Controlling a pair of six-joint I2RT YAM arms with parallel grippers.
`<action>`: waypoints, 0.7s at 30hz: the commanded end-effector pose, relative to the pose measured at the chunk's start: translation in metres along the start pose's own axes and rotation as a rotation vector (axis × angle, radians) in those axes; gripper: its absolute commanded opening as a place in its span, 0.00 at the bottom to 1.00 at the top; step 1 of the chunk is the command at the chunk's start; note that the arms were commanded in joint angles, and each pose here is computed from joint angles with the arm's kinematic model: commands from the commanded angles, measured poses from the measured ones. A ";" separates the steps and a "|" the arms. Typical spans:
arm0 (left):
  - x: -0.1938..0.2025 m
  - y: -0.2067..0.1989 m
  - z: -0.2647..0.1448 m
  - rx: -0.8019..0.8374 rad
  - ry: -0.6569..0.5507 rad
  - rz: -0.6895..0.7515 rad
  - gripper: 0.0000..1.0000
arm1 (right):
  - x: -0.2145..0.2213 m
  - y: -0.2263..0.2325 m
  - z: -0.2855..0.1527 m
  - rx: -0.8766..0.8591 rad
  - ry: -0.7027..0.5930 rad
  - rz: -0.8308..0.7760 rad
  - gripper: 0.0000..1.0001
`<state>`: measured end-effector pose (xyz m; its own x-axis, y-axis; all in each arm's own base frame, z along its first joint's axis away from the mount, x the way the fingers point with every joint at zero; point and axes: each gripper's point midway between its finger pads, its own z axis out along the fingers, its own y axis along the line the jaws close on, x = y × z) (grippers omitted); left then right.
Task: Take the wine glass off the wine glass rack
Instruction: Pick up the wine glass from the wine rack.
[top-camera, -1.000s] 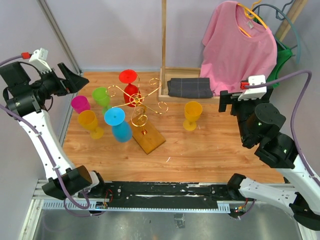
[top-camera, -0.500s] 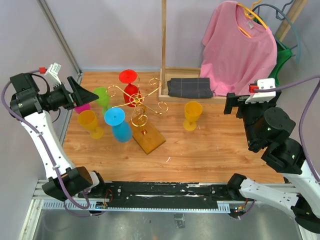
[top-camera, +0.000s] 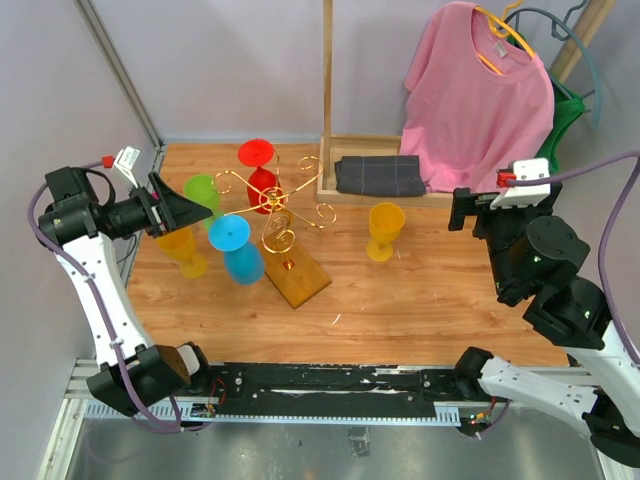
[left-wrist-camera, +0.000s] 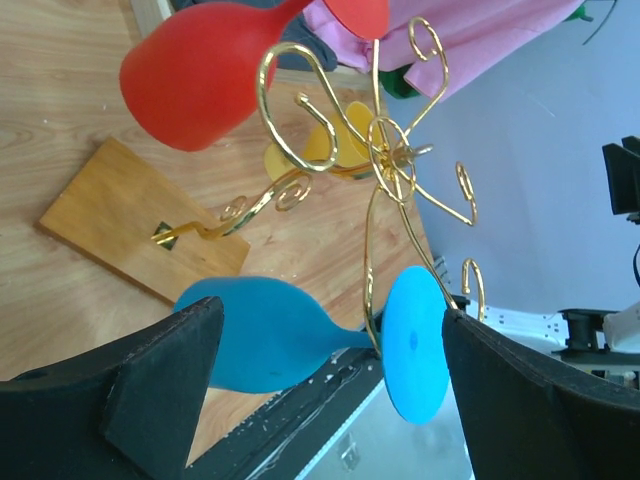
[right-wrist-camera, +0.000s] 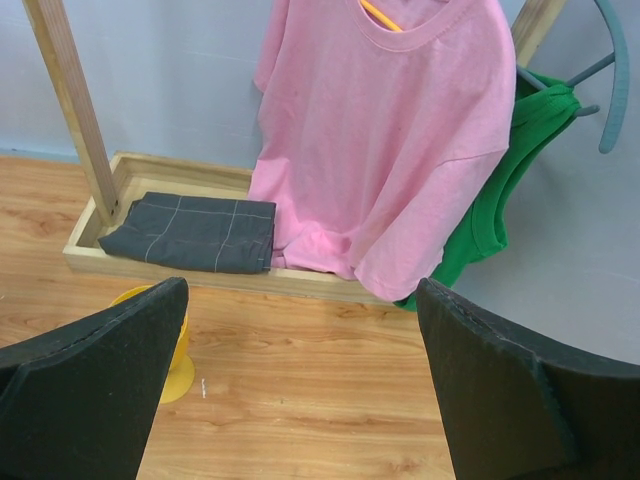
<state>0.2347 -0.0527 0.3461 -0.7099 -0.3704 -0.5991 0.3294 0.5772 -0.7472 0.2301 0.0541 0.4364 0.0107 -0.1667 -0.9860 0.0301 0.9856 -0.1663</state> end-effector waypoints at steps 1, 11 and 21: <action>0.013 -0.031 -0.004 0.101 -0.011 0.039 0.95 | 0.005 0.004 -0.001 -0.012 0.005 0.021 0.98; 0.020 -0.038 -0.005 0.133 -0.010 -0.006 0.89 | 0.006 0.000 -0.004 -0.012 0.001 0.023 0.99; 0.022 -0.040 -0.005 0.144 -0.010 -0.003 0.76 | 0.010 0.001 -0.004 -0.012 0.007 0.013 0.99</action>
<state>0.2130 -0.0702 0.3499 -0.7071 -0.3821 -0.5950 0.3643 0.5243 -0.7697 0.2259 0.0501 0.4316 0.0106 -0.1508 -0.9885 0.0267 0.9883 -0.1505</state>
